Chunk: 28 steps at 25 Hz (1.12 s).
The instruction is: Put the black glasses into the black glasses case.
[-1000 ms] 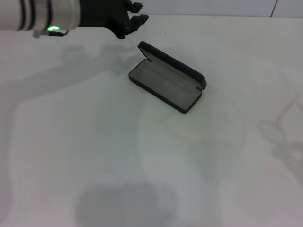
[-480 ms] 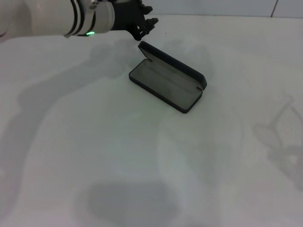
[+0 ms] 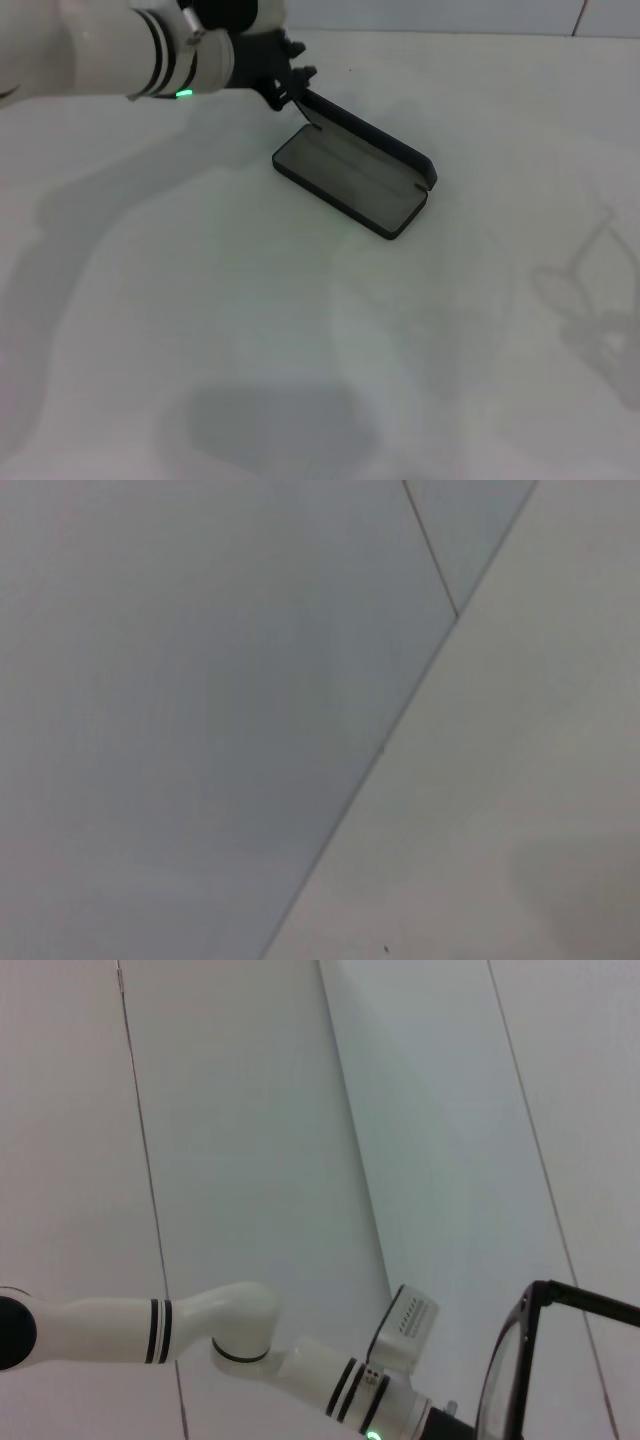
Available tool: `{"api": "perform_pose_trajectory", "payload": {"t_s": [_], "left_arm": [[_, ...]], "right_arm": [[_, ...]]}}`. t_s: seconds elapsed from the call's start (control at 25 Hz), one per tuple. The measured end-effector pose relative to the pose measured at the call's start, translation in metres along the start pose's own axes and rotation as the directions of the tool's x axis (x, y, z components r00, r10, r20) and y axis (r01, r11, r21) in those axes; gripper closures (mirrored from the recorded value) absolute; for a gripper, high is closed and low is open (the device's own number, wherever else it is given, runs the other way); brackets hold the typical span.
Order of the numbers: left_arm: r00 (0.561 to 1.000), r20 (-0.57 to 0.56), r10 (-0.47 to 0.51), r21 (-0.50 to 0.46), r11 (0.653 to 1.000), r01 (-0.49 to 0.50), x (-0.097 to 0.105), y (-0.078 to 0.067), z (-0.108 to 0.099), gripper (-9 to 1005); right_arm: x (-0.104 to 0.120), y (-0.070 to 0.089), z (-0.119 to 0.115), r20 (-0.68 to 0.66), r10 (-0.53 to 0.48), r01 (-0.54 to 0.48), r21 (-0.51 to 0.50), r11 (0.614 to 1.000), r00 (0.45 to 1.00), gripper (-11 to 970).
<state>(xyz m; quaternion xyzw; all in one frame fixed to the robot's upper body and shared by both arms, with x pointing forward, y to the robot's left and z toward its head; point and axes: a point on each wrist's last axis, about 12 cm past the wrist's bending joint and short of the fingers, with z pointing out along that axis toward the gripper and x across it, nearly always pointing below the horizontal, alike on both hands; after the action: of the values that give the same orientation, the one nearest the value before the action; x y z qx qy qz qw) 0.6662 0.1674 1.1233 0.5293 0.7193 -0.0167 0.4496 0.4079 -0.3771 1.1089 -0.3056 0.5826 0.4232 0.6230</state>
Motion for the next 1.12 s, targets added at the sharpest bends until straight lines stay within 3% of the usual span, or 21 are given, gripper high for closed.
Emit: {"api": "perform_pose_trajectory", "payload": {"t_s": [0.68,1.12], "left_arm": [[1.0,-0.016,-0.023,0.019,1.0,0.023,0.011,-0.006,-0.001,734],[0.998,0.037,-0.054,-0.004,0.999,0.054,-0.006,0.002,-0.007,734]], "right_arm": [[0.001,-0.002,0.005,-0.001,-0.006,0.006,-0.02,1.0,1.0,843],[0.0,-0.004,0.007,-0.002,-0.014,0.014,-0.026,1.0,1.0,842]]}}
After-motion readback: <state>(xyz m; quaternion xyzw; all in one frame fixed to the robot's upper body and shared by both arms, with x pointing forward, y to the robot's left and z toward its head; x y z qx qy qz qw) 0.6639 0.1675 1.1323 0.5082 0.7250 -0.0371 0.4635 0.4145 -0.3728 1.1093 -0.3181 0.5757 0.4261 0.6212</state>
